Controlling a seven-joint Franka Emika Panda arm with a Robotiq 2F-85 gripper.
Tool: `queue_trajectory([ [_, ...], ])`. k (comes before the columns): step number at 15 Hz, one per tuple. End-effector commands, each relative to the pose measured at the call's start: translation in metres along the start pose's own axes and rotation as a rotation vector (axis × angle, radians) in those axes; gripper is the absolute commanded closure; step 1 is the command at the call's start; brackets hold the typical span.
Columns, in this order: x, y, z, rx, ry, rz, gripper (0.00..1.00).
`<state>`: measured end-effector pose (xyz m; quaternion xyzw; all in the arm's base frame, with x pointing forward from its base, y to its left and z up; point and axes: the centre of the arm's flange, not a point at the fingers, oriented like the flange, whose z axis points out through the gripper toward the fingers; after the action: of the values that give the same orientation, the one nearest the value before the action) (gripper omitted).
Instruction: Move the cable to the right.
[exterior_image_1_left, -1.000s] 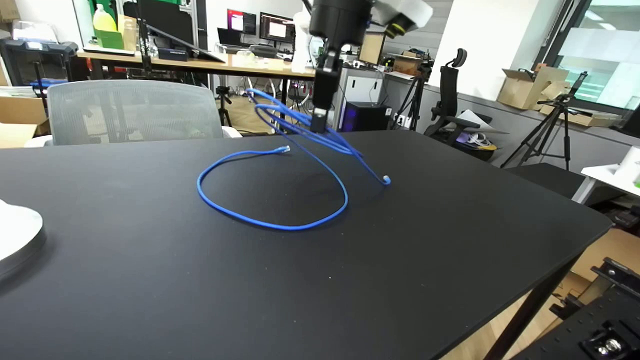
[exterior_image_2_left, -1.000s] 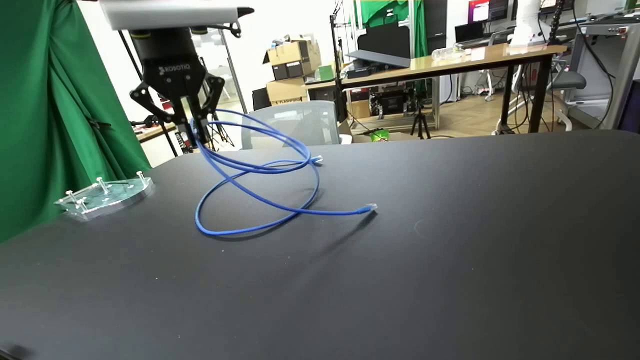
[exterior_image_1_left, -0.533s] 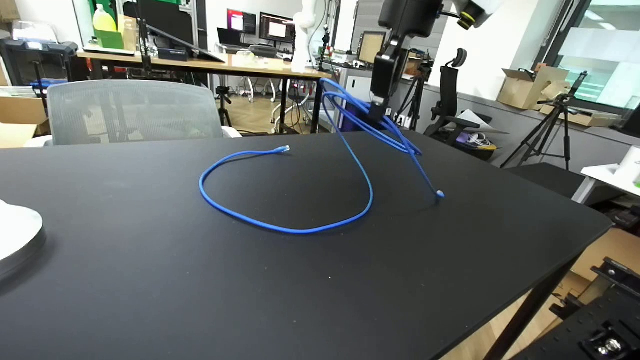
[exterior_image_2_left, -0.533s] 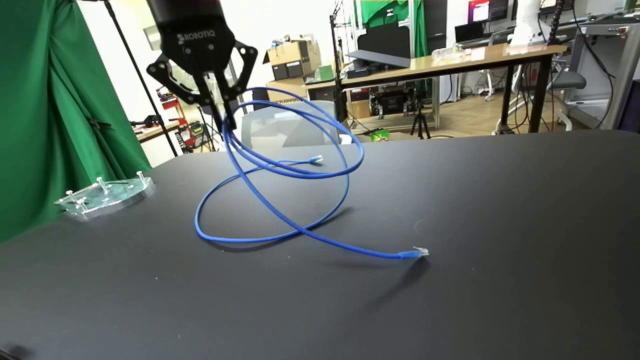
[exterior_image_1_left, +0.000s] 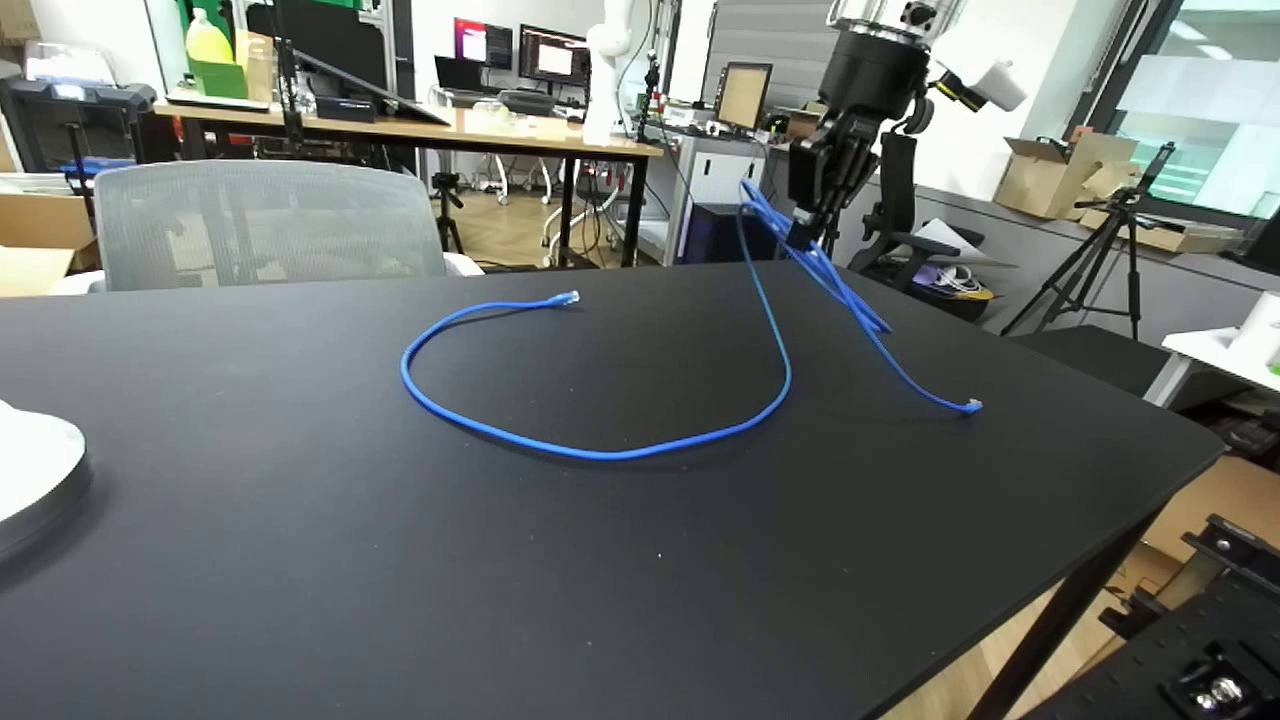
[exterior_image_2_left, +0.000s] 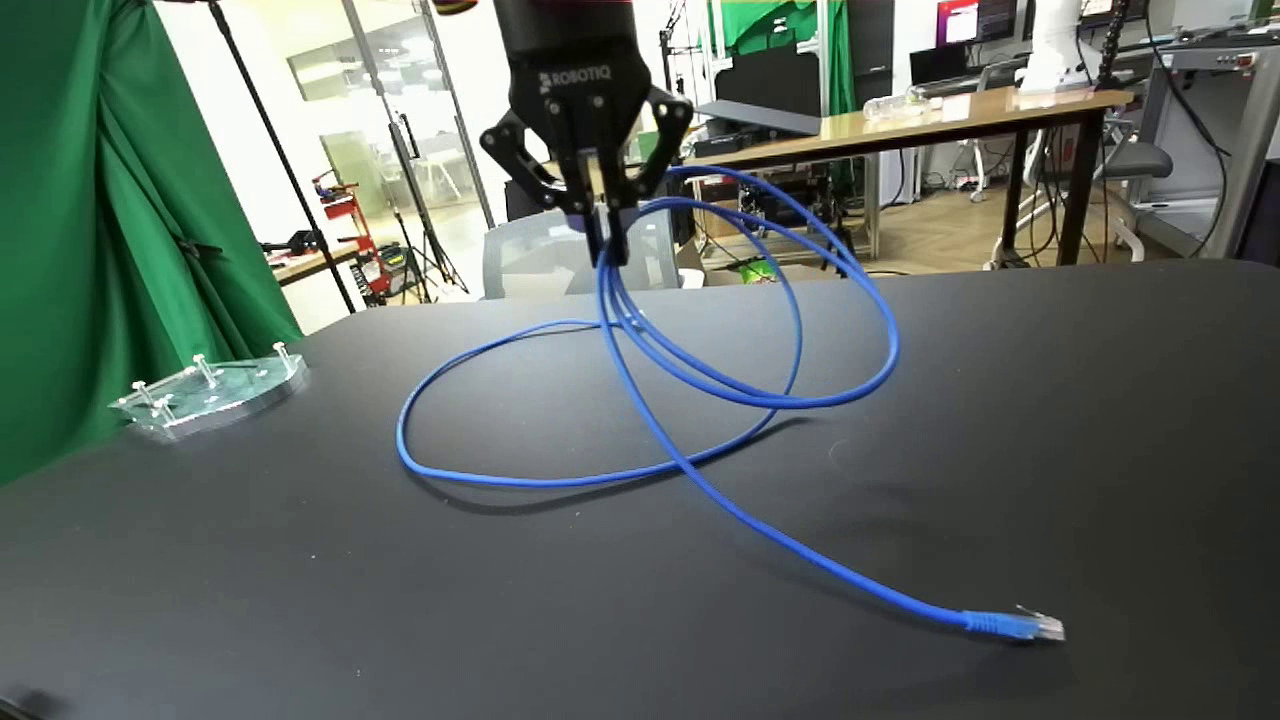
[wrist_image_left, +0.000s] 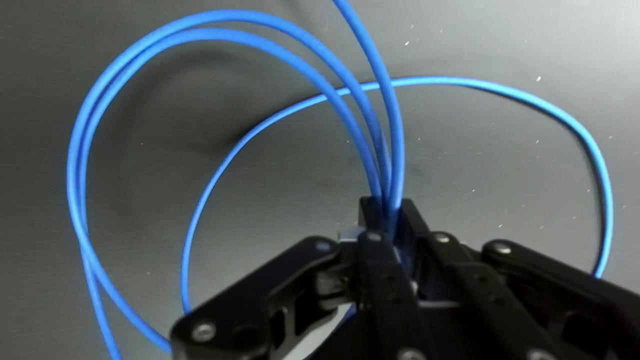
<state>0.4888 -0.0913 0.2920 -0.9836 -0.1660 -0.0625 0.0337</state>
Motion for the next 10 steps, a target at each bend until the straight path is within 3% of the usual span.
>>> queue_trajectory([
  [1,0.027,0.043,0.016,0.017,0.041,0.192,0.97],
  [10,0.067,0.095,0.060,0.011,0.084,0.599,0.97],
])
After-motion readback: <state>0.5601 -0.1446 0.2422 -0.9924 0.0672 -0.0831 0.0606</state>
